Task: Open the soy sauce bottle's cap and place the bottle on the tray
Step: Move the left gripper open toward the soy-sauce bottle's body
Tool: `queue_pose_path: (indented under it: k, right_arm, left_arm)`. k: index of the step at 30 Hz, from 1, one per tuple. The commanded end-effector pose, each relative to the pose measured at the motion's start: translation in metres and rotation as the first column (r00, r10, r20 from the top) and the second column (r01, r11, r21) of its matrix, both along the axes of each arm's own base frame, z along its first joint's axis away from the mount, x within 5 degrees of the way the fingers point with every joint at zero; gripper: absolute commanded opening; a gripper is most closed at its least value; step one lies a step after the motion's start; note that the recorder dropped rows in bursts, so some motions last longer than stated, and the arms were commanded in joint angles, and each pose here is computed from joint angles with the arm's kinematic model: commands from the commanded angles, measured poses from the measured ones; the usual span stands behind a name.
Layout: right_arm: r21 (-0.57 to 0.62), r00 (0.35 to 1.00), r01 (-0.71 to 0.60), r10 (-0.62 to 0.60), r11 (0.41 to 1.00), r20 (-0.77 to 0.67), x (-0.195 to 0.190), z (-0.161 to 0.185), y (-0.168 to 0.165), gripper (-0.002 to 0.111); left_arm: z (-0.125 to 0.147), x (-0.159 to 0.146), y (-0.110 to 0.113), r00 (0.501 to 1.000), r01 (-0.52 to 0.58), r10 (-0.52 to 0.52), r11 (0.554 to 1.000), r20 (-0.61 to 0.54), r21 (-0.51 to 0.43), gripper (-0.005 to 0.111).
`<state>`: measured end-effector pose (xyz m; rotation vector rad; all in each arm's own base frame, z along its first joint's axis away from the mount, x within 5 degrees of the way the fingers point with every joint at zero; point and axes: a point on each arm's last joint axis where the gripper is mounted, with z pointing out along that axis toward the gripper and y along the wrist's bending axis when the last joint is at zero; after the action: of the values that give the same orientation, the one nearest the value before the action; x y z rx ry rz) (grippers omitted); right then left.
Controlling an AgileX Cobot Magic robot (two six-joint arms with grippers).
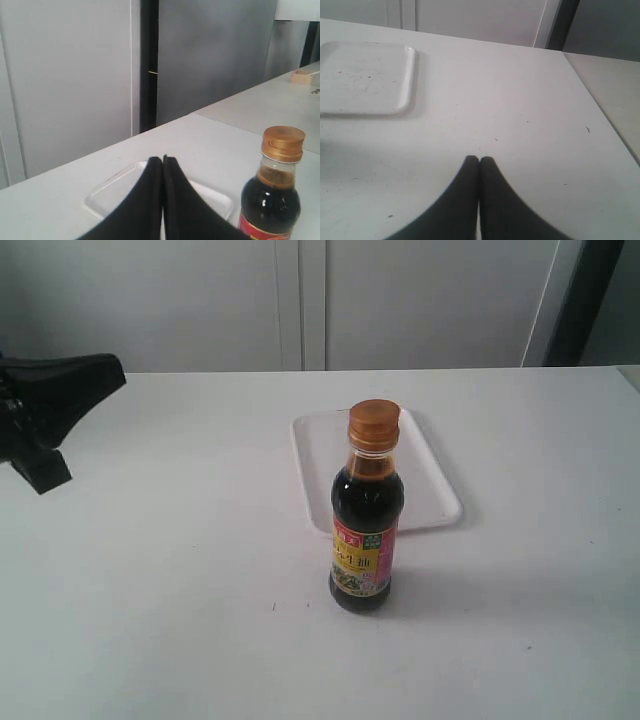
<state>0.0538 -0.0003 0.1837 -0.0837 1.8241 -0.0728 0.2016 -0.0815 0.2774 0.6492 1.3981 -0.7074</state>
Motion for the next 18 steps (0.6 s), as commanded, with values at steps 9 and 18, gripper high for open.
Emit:
queue_pose_path:
  k: [9,18]
  right_arm:
    - [0.0,0.999,0.001,-0.001,1.0,0.035,0.0,0.002,0.0,0.0]
    - [0.0,0.999,0.001,-0.001,1.0,0.035,0.0,0.002,0.0,0.0]
  left_arm:
    - [-0.005,0.0,-0.037,0.987,0.157,-0.158,0.987,0.031,0.028,0.003]
    - [0.013,0.0,-0.087,0.943,0.325,-0.325,0.946,0.075,0.018,0.105]
